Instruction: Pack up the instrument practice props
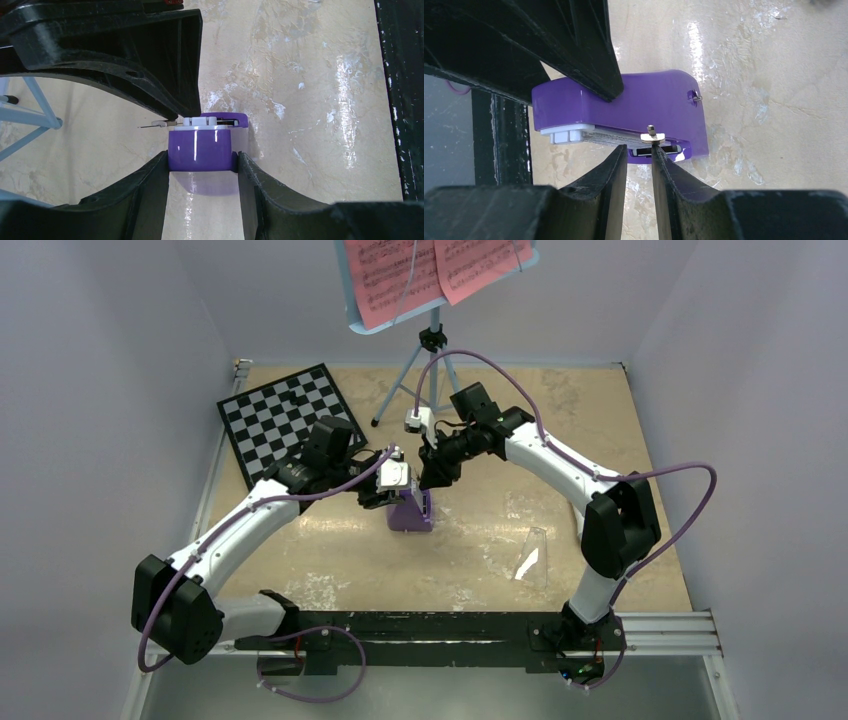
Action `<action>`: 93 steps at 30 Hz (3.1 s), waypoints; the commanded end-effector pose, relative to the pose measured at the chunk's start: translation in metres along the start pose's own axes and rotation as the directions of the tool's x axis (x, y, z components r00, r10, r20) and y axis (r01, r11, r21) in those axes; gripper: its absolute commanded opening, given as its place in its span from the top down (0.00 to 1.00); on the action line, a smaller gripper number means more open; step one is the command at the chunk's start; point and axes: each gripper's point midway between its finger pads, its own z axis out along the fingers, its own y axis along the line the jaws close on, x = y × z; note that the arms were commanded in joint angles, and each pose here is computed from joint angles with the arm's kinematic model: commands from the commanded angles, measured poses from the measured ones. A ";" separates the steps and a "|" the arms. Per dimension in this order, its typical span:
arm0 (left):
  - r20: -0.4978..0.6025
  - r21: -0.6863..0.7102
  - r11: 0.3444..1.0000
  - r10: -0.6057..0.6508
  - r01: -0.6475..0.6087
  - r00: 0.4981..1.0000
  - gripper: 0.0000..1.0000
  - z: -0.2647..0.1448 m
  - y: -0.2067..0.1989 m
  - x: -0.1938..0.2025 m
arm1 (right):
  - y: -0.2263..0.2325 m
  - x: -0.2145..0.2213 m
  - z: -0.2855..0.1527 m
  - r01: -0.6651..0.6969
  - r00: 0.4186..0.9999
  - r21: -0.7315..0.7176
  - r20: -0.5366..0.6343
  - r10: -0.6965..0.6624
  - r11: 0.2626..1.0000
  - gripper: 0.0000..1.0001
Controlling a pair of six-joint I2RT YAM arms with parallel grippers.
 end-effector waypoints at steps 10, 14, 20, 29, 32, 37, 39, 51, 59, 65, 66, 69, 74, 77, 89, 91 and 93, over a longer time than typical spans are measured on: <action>-0.081 0.033 0.998 -0.054 0.056 0.995 1.00 0.005 -0.006 0.026 | 0.022 -0.016 -0.007 0.112 0.992 -0.073 0.066 -0.107 0.991 0.71; -0.082 0.035 0.998 -0.055 0.058 0.995 1.00 0.005 -0.006 0.026 | 0.026 -0.016 -0.007 0.121 0.991 -0.084 0.072 -0.115 0.989 0.71; -0.085 0.033 0.998 -0.059 0.062 0.995 1.00 0.006 -0.005 0.026 | 0.028 -0.015 -0.008 0.115 0.991 -0.088 0.071 -0.109 0.989 0.72; -0.090 0.036 0.997 -0.071 0.075 0.993 1.00 0.007 -0.003 0.027 | 0.032 -0.016 -0.008 0.116 0.991 -0.096 0.080 -0.109 0.989 0.72; -0.095 0.034 0.996 -0.075 0.078 0.993 1.00 0.008 -0.003 0.029 | 0.035 -0.017 -0.008 0.119 0.990 -0.108 0.083 -0.110 0.987 0.72; -0.097 0.023 0.996 -0.088 0.091 0.991 1.00 0.009 0.000 0.030 | 0.042 -0.017 -0.009 0.120 0.990 -0.128 0.083 -0.110 0.984 0.72; -0.100 0.017 0.995 -0.092 0.095 0.991 1.00 0.010 0.001 0.030 | 0.044 -0.015 -0.009 0.118 0.991 -0.136 0.081 -0.107 0.984 0.72; -0.100 0.018 0.994 -0.108 0.110 0.989 1.00 0.012 0.002 0.031 | 0.048 -0.012 -0.011 0.053 0.997 -0.138 0.065 -0.045 0.989 0.72; -0.093 0.020 0.995 -0.098 0.100 0.991 1.00 0.013 0.002 0.030 | 0.054 -0.013 -0.028 0.043 0.997 -0.120 0.068 -0.035 0.992 0.72; -0.090 0.027 0.996 -0.084 0.087 0.992 1.00 0.010 -0.002 0.030 | 0.020 -0.005 -0.047 -0.097 0.993 -0.012 0.061 0.098 0.995 0.68; -0.088 0.030 0.996 -0.082 0.085 0.993 1.00 0.010 -0.003 0.029 | 0.015 -0.002 -0.049 -0.120 0.991 0.000 0.060 0.119 0.993 0.66; -0.089 0.038 0.996 -0.081 0.084 0.993 1.00 0.010 -0.005 0.031 | 0.009 0.005 -0.045 -0.119 0.992 -0.003 0.051 0.119 0.993 0.60; -0.093 0.049 0.996 -0.069 0.073 0.993 1.00 0.009 -0.008 0.032 | 0.007 0.003 -0.035 -0.074 0.996 -0.012 0.056 0.074 0.997 0.53; -0.091 0.063 0.997 -0.046 0.052 0.995 1.00 0.008 -0.011 0.032 | 0.011 0.004 -0.035 0.042 0.998 0.005 0.056 -0.042 0.999 0.50; -0.084 0.096 0.995 0.004 0.004 0.996 1.00 0.005 -0.017 0.030 | 0.001 0.013 -0.027 0.188 0.982 0.046 0.024 -0.189 0.981 0.40; -0.085 0.098 0.995 0.002 0.006 0.996 1.00 0.005 -0.017 0.030 | -0.001 0.014 -0.026 0.186 0.982 0.048 0.022 -0.187 0.981 0.40; -0.087 0.100 0.995 -0.004 0.013 0.996 1.00 0.004 -0.017 0.030 | -0.002 0.013 -0.025 0.179 0.983 0.048 0.024 -0.180 0.983 0.40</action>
